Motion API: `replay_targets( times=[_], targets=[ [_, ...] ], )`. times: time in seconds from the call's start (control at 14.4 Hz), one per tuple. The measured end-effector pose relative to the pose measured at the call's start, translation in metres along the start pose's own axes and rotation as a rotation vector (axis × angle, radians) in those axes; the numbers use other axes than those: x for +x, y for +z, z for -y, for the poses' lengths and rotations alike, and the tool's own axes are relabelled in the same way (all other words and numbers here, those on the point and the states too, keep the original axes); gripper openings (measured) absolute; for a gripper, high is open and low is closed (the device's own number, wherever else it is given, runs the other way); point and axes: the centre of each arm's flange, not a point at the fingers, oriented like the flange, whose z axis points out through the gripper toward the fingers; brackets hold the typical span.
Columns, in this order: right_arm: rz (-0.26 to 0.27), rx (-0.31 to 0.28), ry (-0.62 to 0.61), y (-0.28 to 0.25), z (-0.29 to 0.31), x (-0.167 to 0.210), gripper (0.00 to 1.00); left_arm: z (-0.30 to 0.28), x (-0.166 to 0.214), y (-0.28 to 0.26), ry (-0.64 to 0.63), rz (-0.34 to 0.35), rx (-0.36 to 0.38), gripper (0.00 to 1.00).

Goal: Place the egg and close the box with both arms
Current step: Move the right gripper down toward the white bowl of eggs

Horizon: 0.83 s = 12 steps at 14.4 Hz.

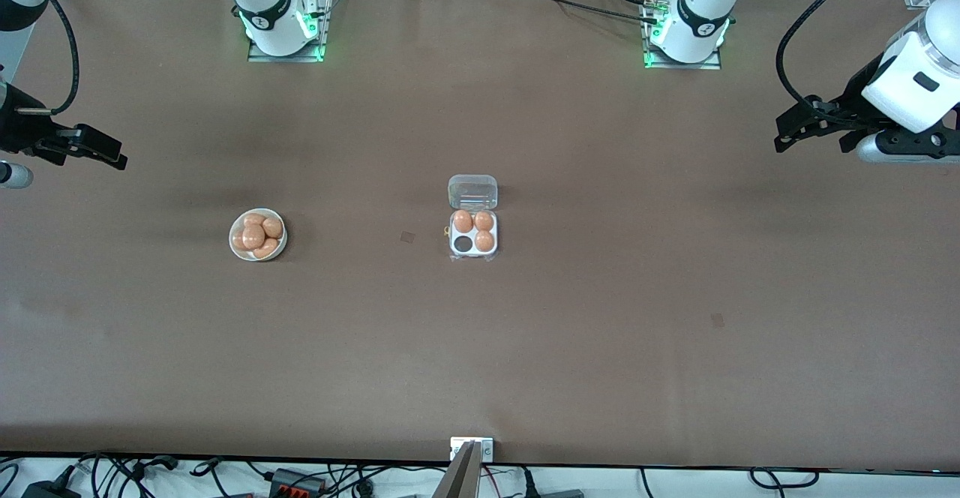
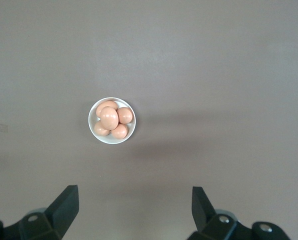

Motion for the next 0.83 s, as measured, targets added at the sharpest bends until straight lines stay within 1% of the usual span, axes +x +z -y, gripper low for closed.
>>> replay_targets(
  times=[0.48, 0.62, 0.69, 0.83],
  targets=[
    [-0.001, 0.000, 0.003, 0.001, -0.001, 0.000, 1.00, 0.000, 0.000, 0.000, 0.000, -0.001, 0.000, 1.00],
    [-0.018, 0.000, 0.002, 0.004, -0.001, 0.004, 1.00, 0.000, 0.000, 0.000, 0.000, -0.001, 0.000, 1.00],
    [-0.018, 0.000, 0.000, 0.011, 0.001, 0.008, 1.00, 0.000, 0.000, 0.000, 0.000, -0.001, 0.000, 1.00],
    [0.014, -0.002, -0.007, 0.038, 0.005, 0.017, 1.00, 0.000, 0.000, 0.000, 0.000, -0.001, 0.000, 1.00]
  ],
)
